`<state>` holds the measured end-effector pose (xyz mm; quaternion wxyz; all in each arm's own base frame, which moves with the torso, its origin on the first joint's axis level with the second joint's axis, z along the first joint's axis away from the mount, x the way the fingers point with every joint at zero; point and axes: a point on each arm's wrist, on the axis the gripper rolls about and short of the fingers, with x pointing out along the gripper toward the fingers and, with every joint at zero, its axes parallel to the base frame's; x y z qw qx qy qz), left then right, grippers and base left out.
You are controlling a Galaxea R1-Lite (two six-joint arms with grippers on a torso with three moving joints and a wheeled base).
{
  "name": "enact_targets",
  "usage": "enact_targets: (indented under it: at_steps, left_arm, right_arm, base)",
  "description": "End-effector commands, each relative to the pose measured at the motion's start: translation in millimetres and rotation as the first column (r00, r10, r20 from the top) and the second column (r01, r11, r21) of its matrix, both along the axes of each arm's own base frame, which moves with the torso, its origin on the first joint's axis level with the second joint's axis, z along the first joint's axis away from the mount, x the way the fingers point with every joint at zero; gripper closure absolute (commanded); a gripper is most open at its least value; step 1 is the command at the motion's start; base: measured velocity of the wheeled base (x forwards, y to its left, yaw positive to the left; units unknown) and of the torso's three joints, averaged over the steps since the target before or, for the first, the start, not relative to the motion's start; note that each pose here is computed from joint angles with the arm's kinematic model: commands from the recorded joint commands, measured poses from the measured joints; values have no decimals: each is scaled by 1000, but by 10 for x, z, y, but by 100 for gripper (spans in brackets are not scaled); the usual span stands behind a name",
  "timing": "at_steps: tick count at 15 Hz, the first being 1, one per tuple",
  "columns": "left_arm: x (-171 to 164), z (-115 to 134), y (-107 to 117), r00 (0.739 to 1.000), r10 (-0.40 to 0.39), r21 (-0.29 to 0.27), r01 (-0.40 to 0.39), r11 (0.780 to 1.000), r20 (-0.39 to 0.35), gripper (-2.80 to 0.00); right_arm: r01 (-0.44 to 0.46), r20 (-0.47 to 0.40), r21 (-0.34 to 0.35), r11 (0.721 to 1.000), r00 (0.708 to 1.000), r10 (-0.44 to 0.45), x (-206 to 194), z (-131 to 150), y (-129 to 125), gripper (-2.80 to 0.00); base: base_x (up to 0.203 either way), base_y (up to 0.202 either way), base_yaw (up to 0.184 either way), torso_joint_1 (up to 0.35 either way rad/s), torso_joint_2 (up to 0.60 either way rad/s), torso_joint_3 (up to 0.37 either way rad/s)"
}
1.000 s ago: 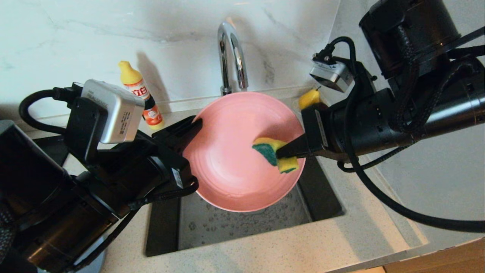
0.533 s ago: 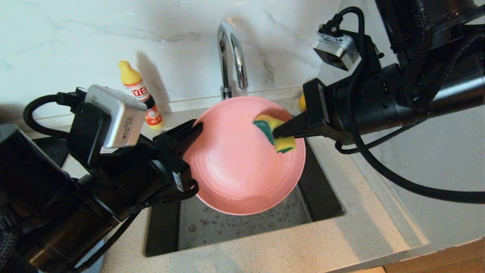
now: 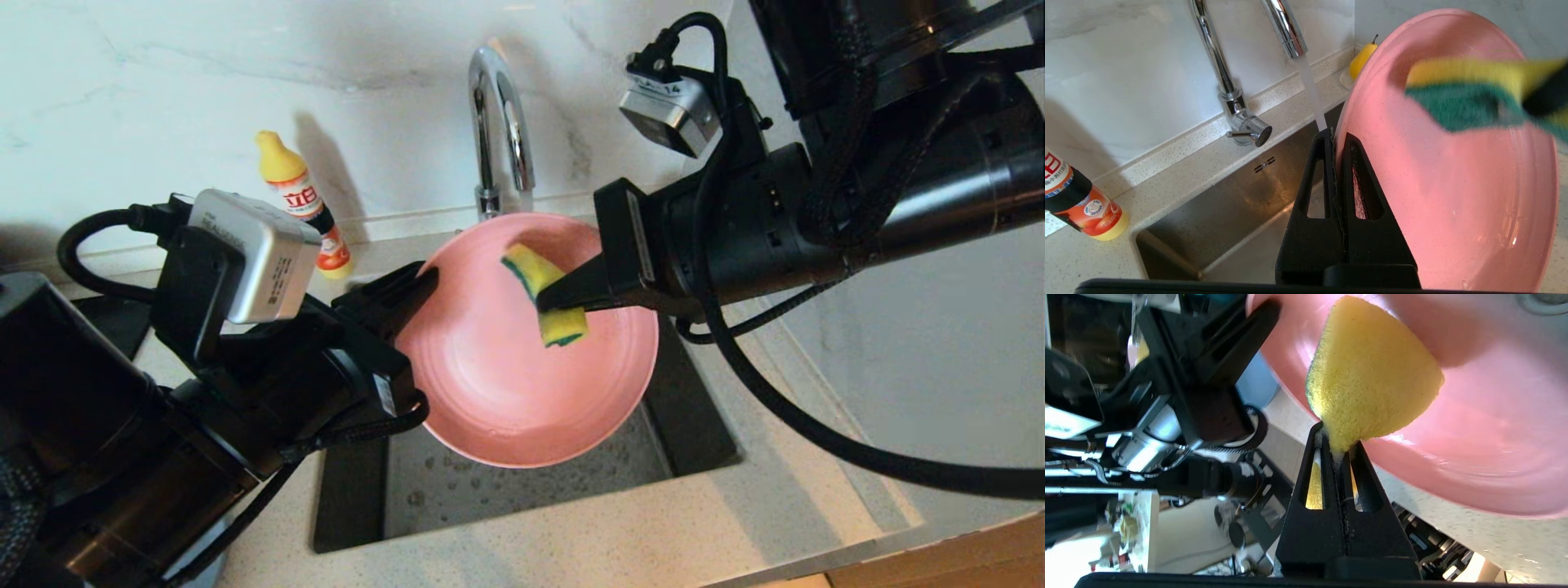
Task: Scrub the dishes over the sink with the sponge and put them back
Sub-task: Wipe the plate
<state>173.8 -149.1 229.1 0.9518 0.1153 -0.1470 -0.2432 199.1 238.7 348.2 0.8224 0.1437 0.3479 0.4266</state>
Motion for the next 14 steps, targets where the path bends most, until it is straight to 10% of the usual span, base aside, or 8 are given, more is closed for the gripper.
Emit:
enact_targets:
  at_steps: [1, 14]
  left_arm:
    - [0, -9, 1, 1000, 2, 1, -2, 1000, 1, 0]
    - [-8, 2, 8, 1000, 0, -10, 0, 1000, 0, 0]
  right_arm:
    - [-25, -31, -30, 999, 999, 25, -1, -117, 125, 0]
    - [-58, -142, -153, 987, 989, 36, -26, -549, 237, 0]
  base:
    - [0, 0, 0, 0, 0, 0]
    - [0, 0, 0, 0, 0, 0]
